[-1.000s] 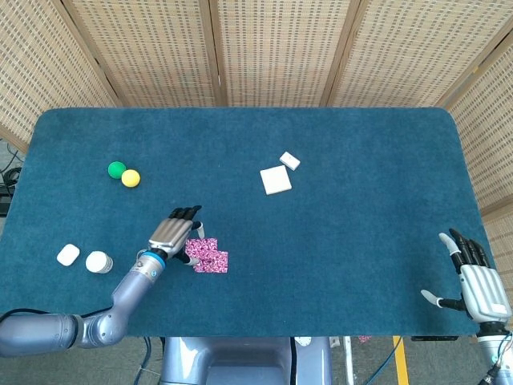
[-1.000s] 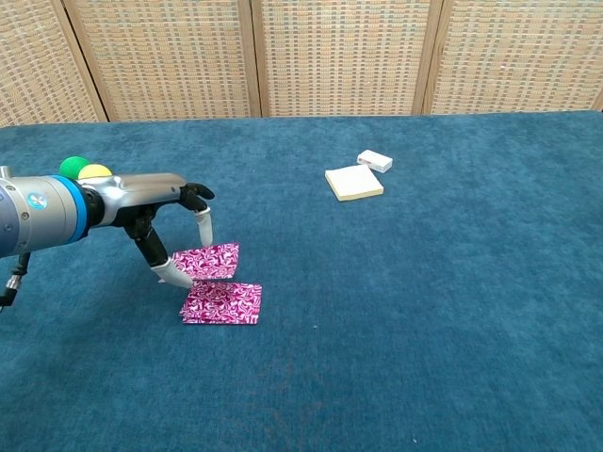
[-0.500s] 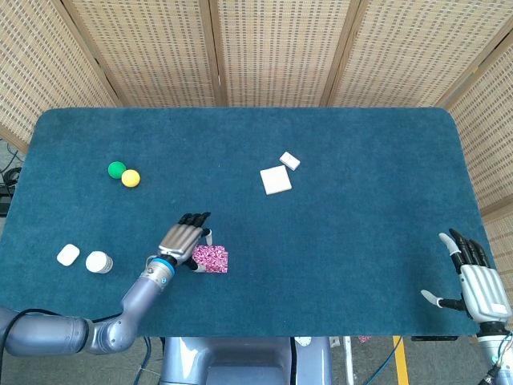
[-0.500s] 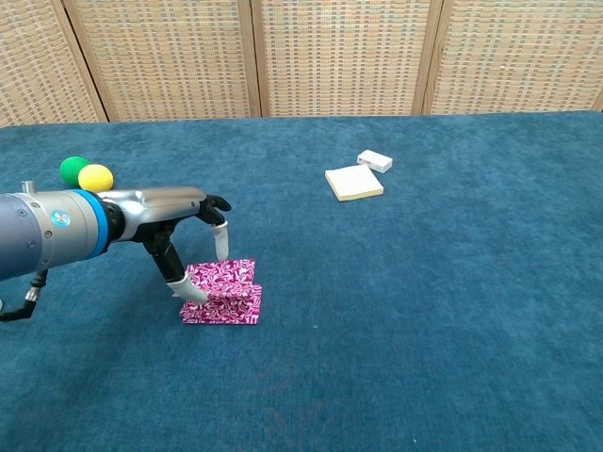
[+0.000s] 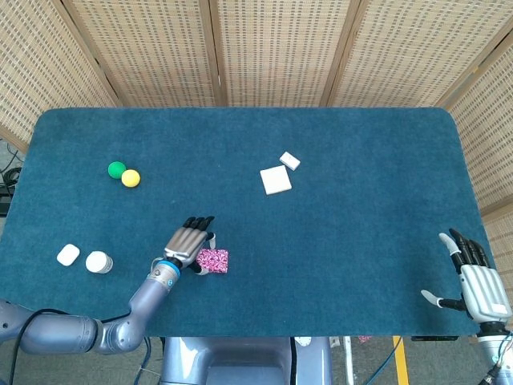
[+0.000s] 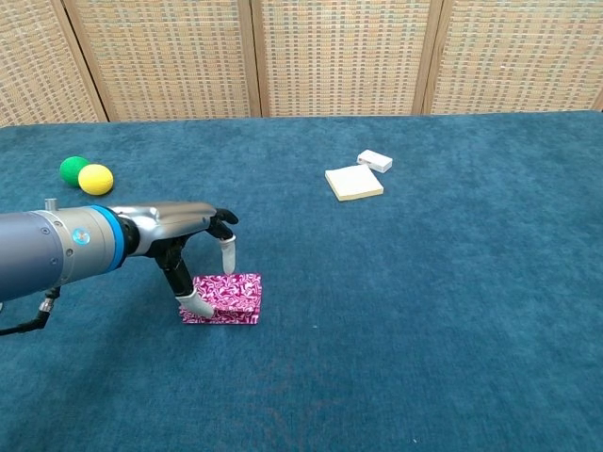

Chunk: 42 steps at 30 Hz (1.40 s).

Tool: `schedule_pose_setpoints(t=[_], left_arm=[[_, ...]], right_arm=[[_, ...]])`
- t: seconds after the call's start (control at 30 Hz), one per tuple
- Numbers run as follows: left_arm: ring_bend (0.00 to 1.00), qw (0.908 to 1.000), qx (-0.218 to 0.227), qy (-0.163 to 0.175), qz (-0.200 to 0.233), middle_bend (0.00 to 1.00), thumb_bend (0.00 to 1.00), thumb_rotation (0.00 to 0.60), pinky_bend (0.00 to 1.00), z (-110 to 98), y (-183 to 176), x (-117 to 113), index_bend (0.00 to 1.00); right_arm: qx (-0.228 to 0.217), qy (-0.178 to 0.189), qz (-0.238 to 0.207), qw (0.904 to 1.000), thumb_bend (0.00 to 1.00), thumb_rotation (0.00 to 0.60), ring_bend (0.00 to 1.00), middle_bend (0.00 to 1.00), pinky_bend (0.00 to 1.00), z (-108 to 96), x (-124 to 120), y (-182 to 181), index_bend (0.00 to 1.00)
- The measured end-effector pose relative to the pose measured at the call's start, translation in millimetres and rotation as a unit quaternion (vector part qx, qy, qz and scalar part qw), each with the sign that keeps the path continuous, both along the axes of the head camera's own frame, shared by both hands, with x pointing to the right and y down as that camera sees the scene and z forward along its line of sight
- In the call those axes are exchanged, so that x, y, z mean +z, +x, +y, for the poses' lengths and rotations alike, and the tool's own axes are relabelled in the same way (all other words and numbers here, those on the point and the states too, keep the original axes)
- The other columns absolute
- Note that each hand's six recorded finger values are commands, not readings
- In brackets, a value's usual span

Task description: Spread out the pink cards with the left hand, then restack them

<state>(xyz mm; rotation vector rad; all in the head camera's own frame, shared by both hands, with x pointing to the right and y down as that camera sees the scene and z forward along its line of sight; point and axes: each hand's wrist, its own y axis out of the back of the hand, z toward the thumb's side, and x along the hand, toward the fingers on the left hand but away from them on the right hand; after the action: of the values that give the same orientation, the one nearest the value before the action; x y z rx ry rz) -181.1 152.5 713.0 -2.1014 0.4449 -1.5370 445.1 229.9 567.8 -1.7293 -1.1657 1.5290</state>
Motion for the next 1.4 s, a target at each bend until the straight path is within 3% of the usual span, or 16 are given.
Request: schedule_pose_setpoints(t=[0.9, 1.07, 1.23, 1.4], left_arm=[[0.0, 1.0, 0.008, 0.003, 0.004, 0.0, 0.14, 0.6, 0.0, 3.0, 4.7, 2.7, 0.33], [0.0, 0.9999, 0.003, 0.008, 0.014, 0.0, 0.13, 0.6, 0.0, -1.0, 4.7, -3.5, 0.2], [0.0, 0.9989, -0.009, 0.037, 0.028, 0.0, 0.1, 0.6, 0.0, -15.4, -4.9, -21.1, 0.04], [0.0, 0.9944, -0.024, 0.095, 0.038, 0.0, 0.04, 0.6, 0.0, -34.1, -30.5, -46.8, 0.0]], right_arm=[[0.0, 0.0, 0.0, 1.0, 0.0, 0.6, 0.0, 0.0, 0.0, -0.1, 0.3, 0.1, 0.0], [0.0, -0.001, 0.0, 1.0, 0.0, 0.6, 0.0, 0.0, 0.0, -0.1, 0.4, 0.4, 0.0], [0.001, 0.0, 0.0, 1.0, 0.0, 0.6, 0.0, 0.0, 0.0, -0.3, 0.2, 0.7, 0.0], [-0.001, 0.001, 0.002, 1.0, 0.0, 0.6, 0.0, 0.0, 0.0, -0.3, 0.1, 0.2, 0.0]])
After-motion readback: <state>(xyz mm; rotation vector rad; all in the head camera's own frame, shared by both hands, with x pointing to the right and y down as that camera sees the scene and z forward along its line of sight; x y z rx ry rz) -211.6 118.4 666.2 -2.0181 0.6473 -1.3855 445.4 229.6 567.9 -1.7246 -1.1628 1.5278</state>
